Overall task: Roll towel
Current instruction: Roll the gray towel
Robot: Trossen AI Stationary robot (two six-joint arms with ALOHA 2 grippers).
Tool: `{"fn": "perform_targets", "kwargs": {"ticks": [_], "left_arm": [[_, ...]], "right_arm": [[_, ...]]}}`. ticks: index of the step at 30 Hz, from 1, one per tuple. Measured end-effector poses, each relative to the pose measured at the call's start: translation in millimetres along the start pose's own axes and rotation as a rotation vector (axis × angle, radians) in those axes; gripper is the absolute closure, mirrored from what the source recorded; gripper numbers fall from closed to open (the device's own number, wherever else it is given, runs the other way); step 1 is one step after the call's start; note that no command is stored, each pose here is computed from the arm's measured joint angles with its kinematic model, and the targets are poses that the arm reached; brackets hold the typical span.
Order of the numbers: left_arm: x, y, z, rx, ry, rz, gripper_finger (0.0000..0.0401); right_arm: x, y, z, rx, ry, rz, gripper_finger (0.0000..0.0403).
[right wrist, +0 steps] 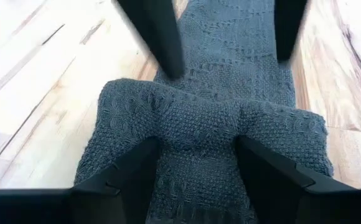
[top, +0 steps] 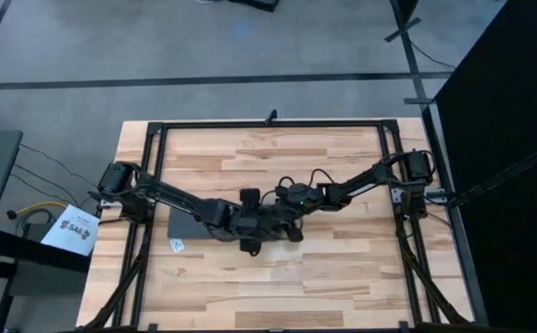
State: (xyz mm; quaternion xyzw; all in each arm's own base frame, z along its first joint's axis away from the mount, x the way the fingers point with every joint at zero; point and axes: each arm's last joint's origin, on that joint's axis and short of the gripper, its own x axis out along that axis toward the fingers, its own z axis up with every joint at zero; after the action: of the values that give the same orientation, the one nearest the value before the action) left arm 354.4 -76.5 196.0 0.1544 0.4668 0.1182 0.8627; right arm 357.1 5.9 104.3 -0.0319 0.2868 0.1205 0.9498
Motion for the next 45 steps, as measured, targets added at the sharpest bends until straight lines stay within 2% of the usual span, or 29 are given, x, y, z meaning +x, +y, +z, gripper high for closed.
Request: {"fn": "perform_targets", "kwargs": {"ticks": [3, 10, 15, 19, 22, 28, 31, 35, 36, 38, 41, 45], "left_arm": [[17, -5, -6, -0.076, -0.016, 0.009, 0.0228], [44, -21, -30, -0.112, 0.017, 0.021, 0.0228], [54, -27, -47, -0.129, -0.031, 0.025, 0.0228], [59, -27, -56, -0.153, -0.071, 0.025, 0.0228], [63, -26, -59, -0.176, -0.127, 0.020, 0.0228], [67, -23, -64, -0.182, -0.183, 0.010, 0.0228], [68, -21, -64, -0.206, -0.182, 0.008, 0.0228], [70, -18, -64, -0.267, -0.187, 0.009, 0.0228], [70, -18, -64, -0.279, -0.187, 0.008, 0.0228], [70, -18, -63, -0.298, -0.190, 0.007, 0.0228], [70, -17, -62, -0.313, -0.209, 0.010, 0.0228], [70, -17, -61, -0.291, -0.225, 0.024, 0.0228]], "right_arm": [[0, 0, -1, 0.003, 0.004, -0.002, 0.0196], [0, -1, -2, 0.004, 0.019, -0.043, 0.0196], [-11, 0, 6, 0.007, 0.041, -0.059, 0.0196], [-32, -1, 22, -0.002, 0.049, -0.163, 0.0196], [-44, 0, 33, 0.007, 0.024, -0.181, 0.0196], [-38, -1, 31, 0.066, 0.006, -0.182, 0.0201], [-36, 6, 30, 0.071, 0.015, -0.215, 0.0242], [-38, 16, 42, -0.012, -0.059, -0.283, 0.0369], [-38, 14, 43, -0.012, -0.073, -0.289, 0.0384], [-34, 6, 42, 0.008, -0.099, -0.309, 0.0391], [-27, -8, 29, 0.030, -0.063, -0.310, 0.0401], [-17, -26, 15, 0.051, -0.075, -0.216, 0.0402]]}}
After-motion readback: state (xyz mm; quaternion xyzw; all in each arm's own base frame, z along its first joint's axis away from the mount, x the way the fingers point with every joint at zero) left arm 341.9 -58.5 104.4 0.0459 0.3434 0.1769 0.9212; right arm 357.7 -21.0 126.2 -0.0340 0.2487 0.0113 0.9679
